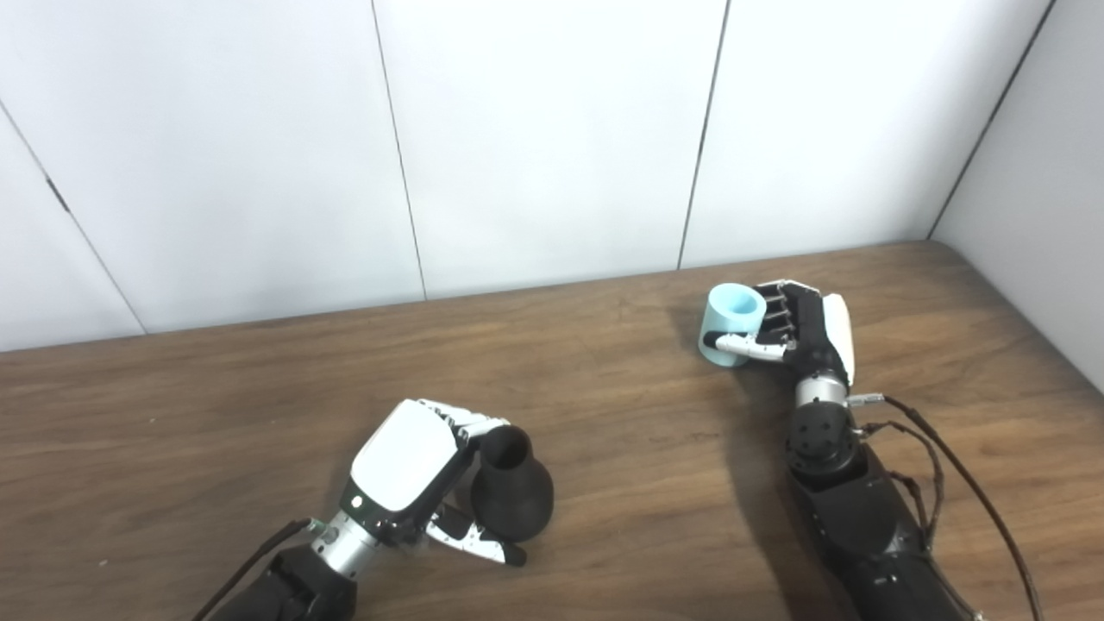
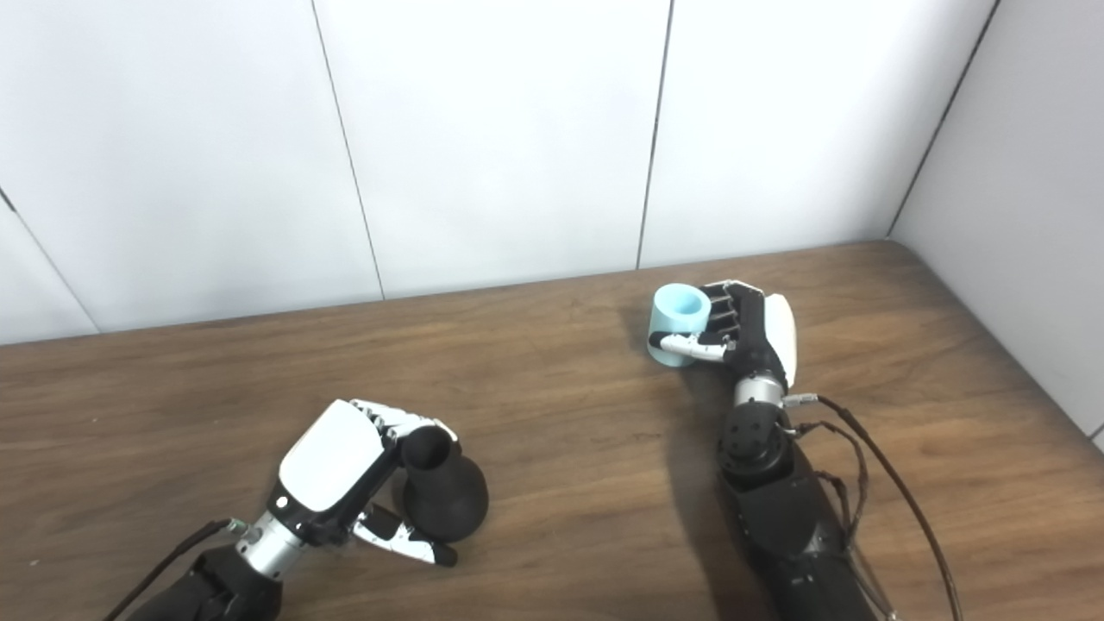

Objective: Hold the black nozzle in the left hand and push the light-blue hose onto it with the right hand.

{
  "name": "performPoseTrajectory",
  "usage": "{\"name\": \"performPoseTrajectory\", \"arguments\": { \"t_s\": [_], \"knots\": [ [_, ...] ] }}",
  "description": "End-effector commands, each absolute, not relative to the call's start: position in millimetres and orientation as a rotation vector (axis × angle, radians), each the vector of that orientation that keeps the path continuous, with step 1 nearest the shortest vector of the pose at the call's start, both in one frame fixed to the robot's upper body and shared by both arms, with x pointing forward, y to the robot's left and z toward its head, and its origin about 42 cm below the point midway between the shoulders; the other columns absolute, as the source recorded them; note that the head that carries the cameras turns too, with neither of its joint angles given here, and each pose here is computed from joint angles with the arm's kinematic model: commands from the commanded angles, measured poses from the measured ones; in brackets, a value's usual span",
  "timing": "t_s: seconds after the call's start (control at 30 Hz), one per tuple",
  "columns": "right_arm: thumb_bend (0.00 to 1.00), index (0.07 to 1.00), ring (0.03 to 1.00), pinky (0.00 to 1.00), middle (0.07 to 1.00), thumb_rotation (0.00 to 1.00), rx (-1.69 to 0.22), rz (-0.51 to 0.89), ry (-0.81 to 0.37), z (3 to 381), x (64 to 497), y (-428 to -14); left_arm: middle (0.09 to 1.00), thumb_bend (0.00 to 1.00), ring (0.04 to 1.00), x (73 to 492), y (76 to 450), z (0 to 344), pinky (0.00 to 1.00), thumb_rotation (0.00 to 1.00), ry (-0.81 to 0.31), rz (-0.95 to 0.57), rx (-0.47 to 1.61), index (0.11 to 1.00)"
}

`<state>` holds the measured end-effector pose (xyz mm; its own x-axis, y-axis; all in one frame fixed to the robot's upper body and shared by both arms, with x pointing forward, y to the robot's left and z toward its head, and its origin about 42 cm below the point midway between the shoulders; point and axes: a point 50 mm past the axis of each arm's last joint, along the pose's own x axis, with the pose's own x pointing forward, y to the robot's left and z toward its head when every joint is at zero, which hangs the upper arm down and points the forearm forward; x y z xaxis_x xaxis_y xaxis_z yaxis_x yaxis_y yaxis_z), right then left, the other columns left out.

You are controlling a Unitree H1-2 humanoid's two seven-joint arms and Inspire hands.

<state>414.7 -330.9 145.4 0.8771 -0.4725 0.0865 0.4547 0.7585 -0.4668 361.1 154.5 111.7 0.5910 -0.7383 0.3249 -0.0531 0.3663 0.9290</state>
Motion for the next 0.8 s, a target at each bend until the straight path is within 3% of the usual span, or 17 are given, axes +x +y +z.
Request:
{"name": "performPoseTrajectory", "arguments": {
  "t_s": [0.0, 0.4, 0.57, 0.63, 0.77],
  "knots": [
    [0.52, 0.514, 0.437, 0.39, 0.463, 0.0, -0.475, -0.463, -0.072, 176.9, 424.4, -318.0, 0.416, 0.51, 0.332, 259.7, 173.4, -6.0, 0.26, 0.0, -0.514, -0.679, 1.08, 0.528],
    [0.52, 0.52, 0.407, 0.35, 0.45, 0.0, -0.496, -0.394, -0.221, 216.8, 389.1, -295.9, 0.414, 0.51, 0.321, 262.9, 158.5, -5.9, 0.26, 0.0, -0.525, -0.685, 1.072, 0.527],
    [0.52, 0.527, 0.389, 0.33, 0.438, 0.0, -0.482, -0.353, -0.297, 243.8, 376.1, -282.2, 0.386, 0.51, 0.246, 263.3, 153.7, -4.9, 0.19, 0.0, -0.531, -0.678, 1.068, 0.504],
    [0.52, 0.533, 0.392, 0.34, 0.438, 0.0, -0.493, -0.324, -0.33, 255.9, 370.8, -276.5, 0.454, 0.52, 0.221, 263.5, 151.7, -5.2, 0.17, 0.0, -0.531, -0.677, 1.075, 0.485],
    [0.52, 0.534, 0.386, 0.34, 0.435, 0.0, -0.496, -0.274, -0.36, 272.3, 361.8, -268.5, 0.471, 0.52, 0.217, 264.1, 149.0, -5.5, 0.16, 0.0, -0.512, -0.674, 1.062, 0.481]
  ]
}}
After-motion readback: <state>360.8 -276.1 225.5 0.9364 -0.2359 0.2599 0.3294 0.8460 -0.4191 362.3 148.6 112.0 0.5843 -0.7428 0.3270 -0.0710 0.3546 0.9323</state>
